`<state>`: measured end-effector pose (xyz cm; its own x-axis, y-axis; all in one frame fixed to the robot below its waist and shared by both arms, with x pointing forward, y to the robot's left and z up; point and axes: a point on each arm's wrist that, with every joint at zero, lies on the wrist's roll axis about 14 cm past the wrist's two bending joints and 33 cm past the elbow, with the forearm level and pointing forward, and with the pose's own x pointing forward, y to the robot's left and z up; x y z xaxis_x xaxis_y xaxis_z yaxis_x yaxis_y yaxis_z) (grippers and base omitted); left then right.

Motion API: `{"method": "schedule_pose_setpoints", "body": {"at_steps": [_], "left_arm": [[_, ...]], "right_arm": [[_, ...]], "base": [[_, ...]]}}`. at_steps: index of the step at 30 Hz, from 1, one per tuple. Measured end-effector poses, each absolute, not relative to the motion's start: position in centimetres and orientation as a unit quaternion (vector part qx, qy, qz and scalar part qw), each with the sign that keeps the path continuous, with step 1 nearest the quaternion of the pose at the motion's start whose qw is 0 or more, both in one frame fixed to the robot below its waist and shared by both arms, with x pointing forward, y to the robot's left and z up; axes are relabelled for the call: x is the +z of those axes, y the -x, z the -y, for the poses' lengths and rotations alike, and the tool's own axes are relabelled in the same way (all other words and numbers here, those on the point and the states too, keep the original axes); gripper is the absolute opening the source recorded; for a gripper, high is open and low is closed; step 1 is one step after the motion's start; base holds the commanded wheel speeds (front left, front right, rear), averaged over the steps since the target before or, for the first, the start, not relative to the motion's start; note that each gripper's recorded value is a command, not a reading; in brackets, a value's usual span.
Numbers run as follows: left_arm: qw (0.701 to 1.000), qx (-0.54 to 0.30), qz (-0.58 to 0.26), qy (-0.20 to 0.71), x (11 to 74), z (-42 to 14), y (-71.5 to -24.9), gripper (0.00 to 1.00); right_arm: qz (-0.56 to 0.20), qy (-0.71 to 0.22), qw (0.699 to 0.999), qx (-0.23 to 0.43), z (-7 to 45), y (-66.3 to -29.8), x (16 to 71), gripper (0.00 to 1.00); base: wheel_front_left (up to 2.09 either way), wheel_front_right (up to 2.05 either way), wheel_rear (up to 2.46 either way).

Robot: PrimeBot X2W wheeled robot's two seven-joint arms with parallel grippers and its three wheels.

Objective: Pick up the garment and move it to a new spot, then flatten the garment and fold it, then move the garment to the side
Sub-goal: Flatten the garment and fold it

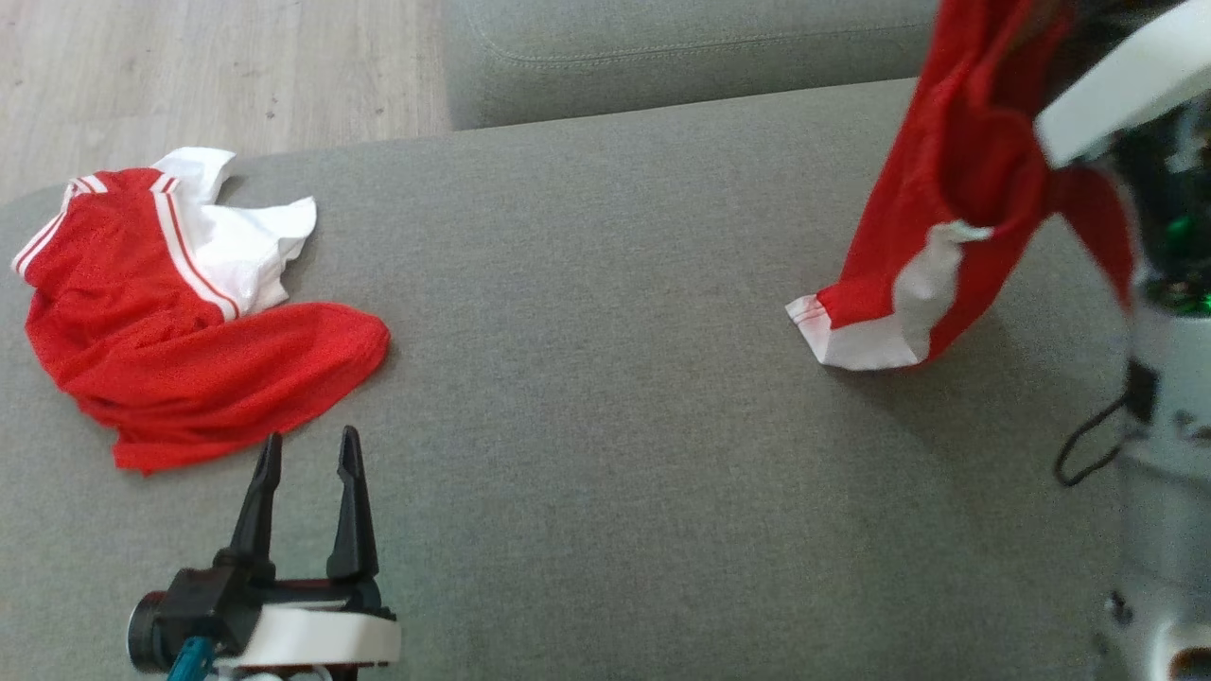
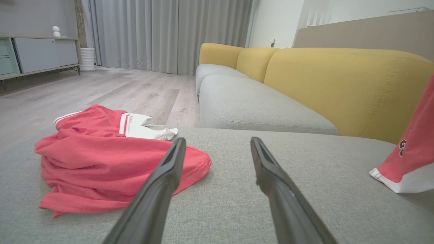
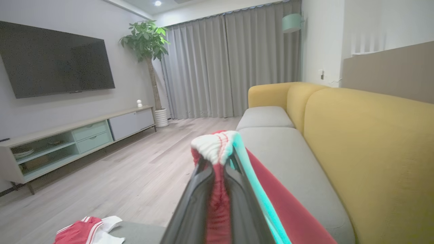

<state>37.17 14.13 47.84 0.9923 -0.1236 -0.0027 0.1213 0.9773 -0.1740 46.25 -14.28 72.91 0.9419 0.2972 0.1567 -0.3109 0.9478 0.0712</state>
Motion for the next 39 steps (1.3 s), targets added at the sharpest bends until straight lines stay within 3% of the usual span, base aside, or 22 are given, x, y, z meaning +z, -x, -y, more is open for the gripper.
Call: {"method": "schedule_pose_setpoints", "body": {"at_steps": [4, 8, 12, 15, 28, 30, 31, 32, 39], "left_arm": [[0.995, -0.058, -0.006, 0.087, 47.9, -14.3, -37.0, 1.00], [0.995, -0.052, -0.007, 0.089, 47.8, -14.6, -36.8, 1.00], [0.995, -0.047, -0.009, 0.089, 47.7, -14.9, -36.4, 1.00], [0.995, -0.039, -0.011, 0.089, 47.5, -15.5, -36.2, 1.00], [0.995, -0.030, -0.024, 0.089, 46.7, -16.0, -35.2, 1.00], [0.995, -0.030, -0.025, 0.089, 46.6, -16.0, -35.2, 1.00], [0.995, -0.030, -0.027, 0.089, 46.5, -16.0, -35.2, 1.00], [0.995, -0.030, -0.028, 0.089, 46.4, -16.1, -35.2, 1.00], [0.995, -0.029, -0.032, 0.093, 46.2, -16.0, -35.3, 1.00]], "right_arm": [[0.035, -0.055, 0.977, 0.205, 10.3, -45.7, 70.1, 0.00], [-0.070, -0.079, 0.957, 0.269, 5.2, -43.8, 62.2, 0.00], [-0.197, -0.093, 0.922, 0.322, 0.8, -39.2, 52.6, 0.00], [-0.255, -0.111, 0.890, 0.362, -2.3, -35.4, 48.4, 0.00], [-0.302, -0.106, 0.835, 0.447, -7.7, -28.9, 44.1, 0.00], [-0.295, -0.096, 0.834, 0.457, -8.2, -28.7, 44.1, 0.46], [-0.292, -0.094, 0.834, 0.460, -8.3, -28.8, 44.2, 0.96], [-0.289, -0.091, 0.834, 0.462, -8.4, -28.9, 44.3, 1.00], [-0.255, -0.069, 0.846, 0.463, -8.3, -29.9, 45.2, 1.00]], "base": [[0.00, 0.00, 0.00], [0.00, 0.00, 0.00], [0.00, 0.00, 0.00], [0.00, 0.00, 0.00], [0.00, 0.00, 0.00], [0.00, 0.00, 0.00], [0.00, 0.00, 0.00], [0.00, 0.00, 0.00], [0.00, 0.00, 0.00]]}}
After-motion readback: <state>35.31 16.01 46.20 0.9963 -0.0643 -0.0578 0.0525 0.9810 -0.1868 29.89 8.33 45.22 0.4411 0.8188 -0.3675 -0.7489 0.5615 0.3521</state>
